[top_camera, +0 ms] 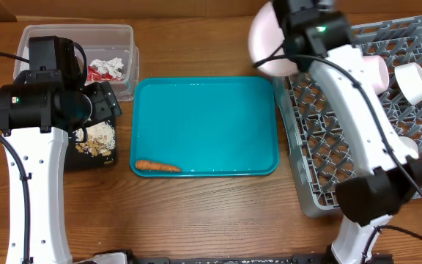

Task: Sort waste into correct bins and load items into the dishwasher
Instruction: 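Grasp the white plate with the right gripper and lift it to the rack, then stand the plate upright in the rack's back row and release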

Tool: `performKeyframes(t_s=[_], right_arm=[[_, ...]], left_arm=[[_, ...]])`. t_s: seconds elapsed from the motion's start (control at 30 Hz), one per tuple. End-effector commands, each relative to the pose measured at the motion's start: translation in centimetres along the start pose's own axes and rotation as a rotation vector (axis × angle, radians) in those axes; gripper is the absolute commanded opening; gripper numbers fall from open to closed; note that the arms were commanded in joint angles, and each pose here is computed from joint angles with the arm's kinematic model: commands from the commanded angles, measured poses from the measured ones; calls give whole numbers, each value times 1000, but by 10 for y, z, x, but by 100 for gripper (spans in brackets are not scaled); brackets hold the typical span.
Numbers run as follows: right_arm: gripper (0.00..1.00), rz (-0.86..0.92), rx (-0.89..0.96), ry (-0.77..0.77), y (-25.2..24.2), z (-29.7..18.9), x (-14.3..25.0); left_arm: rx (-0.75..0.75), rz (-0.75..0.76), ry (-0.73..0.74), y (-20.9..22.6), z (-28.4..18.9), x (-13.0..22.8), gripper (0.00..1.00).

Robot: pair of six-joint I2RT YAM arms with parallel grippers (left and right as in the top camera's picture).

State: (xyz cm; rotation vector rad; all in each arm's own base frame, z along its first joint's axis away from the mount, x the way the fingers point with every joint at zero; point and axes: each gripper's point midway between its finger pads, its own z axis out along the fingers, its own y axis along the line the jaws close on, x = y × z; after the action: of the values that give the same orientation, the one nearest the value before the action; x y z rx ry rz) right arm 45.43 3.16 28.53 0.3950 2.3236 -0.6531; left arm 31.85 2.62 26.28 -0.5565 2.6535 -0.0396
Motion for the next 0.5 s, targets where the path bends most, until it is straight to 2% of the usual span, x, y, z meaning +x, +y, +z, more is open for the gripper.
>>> performKeyframes(t_s=[0.0, 0.2, 0.47], right_arm=[[4, 210, 394, -168, -81, -6, -18], [4, 220, 577, -163, -120, 11, 1], [4, 143, 594, -68, -102, 58, 50]], left_arm=[[-2, 5, -13, 1, -2, -1, 81], [0, 4, -17, 0, -2, -2, 81], [0, 4, -16, 0, -2, -2, 81]])
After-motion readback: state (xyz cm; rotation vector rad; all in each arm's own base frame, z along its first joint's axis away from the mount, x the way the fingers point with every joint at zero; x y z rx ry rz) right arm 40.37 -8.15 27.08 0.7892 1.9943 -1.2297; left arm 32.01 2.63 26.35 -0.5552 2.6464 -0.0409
